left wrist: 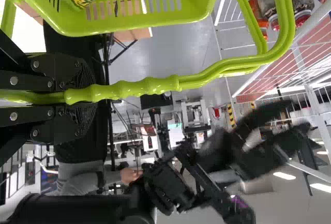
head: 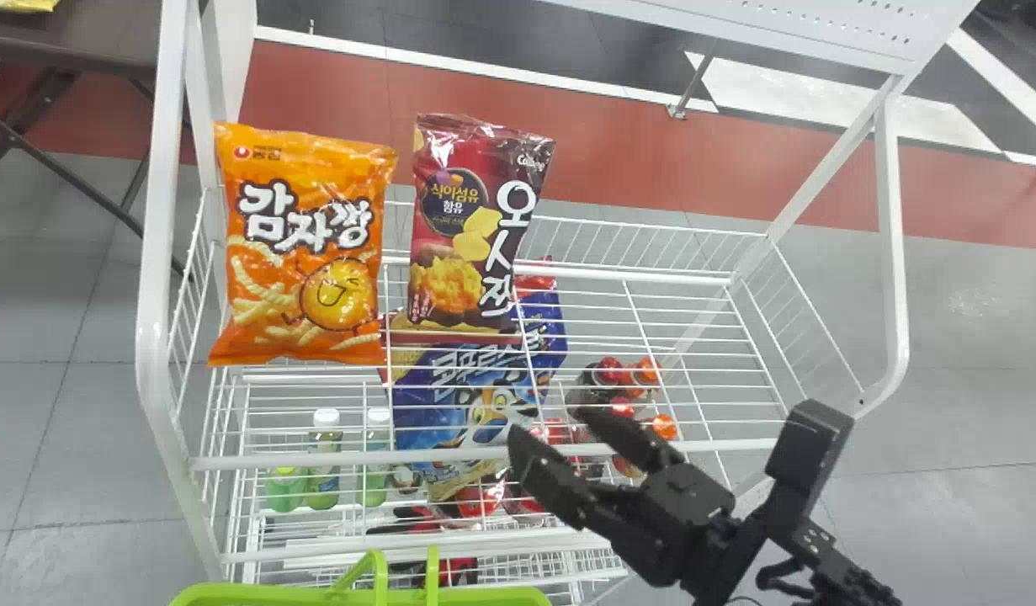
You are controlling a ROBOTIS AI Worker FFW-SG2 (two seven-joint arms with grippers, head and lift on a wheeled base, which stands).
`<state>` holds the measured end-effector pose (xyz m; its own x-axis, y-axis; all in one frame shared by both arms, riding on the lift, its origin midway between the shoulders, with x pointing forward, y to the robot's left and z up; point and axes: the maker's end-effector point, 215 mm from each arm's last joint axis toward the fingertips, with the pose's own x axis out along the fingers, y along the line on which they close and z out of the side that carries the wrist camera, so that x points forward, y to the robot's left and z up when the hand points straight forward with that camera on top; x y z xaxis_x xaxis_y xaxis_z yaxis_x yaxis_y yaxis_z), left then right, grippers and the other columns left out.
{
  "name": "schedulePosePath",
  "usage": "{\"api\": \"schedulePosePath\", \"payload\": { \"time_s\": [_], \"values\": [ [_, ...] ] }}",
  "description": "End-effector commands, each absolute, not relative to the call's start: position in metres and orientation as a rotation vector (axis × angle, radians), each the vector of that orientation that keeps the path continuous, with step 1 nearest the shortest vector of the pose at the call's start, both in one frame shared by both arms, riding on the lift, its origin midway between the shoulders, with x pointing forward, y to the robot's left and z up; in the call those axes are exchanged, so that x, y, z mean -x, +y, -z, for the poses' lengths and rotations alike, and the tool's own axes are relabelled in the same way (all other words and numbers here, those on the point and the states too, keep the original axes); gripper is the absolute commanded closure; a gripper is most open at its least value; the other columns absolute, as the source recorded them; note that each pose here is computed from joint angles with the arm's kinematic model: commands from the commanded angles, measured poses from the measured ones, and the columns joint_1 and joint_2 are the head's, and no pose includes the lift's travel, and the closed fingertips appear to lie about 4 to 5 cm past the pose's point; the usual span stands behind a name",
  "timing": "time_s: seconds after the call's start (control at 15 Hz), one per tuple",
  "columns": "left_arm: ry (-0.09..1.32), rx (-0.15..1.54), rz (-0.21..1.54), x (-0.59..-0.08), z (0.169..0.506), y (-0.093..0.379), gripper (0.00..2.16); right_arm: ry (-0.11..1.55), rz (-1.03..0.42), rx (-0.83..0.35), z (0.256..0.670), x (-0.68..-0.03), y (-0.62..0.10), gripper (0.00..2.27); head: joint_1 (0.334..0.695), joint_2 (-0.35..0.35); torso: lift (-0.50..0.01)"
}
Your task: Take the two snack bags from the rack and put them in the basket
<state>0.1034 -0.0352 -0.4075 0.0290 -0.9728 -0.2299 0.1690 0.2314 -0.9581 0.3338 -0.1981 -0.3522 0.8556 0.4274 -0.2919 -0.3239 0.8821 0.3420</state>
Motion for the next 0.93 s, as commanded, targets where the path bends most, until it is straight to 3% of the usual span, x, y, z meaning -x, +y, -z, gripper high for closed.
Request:
{"api": "schedulePosePath", "payload": {
  "time_s": [0.0,0.07,0.33,0.87],
  "values": [
    [1.157,0.919,1.101,-0.105,0.408,-0.036,1.57,0.233,-0.351,-0.171,0.329,-0.34,-0.189,0.08,0.695,-0.35,-0.01],
    [1.155,0.922,1.098,-0.104,0.409,-0.036,1.57,0.146,-0.326,-0.128,0.317,-0.34,-0.184,0.08,0.695,-0.35,-0.01],
    [1.148,0.931,1.083,-0.105,0.412,-0.031,1.57,0.084,-0.241,-0.057,0.322,-0.333,-0.184,0.09,0.695,-0.35,-0.01],
    [1.122,0.947,1.063,-0.106,0.415,-0.025,1.57,0.117,-0.184,-0.062,0.329,-0.33,-0.195,0.09,0.695,-0.35,-0.01]
  ]
}}
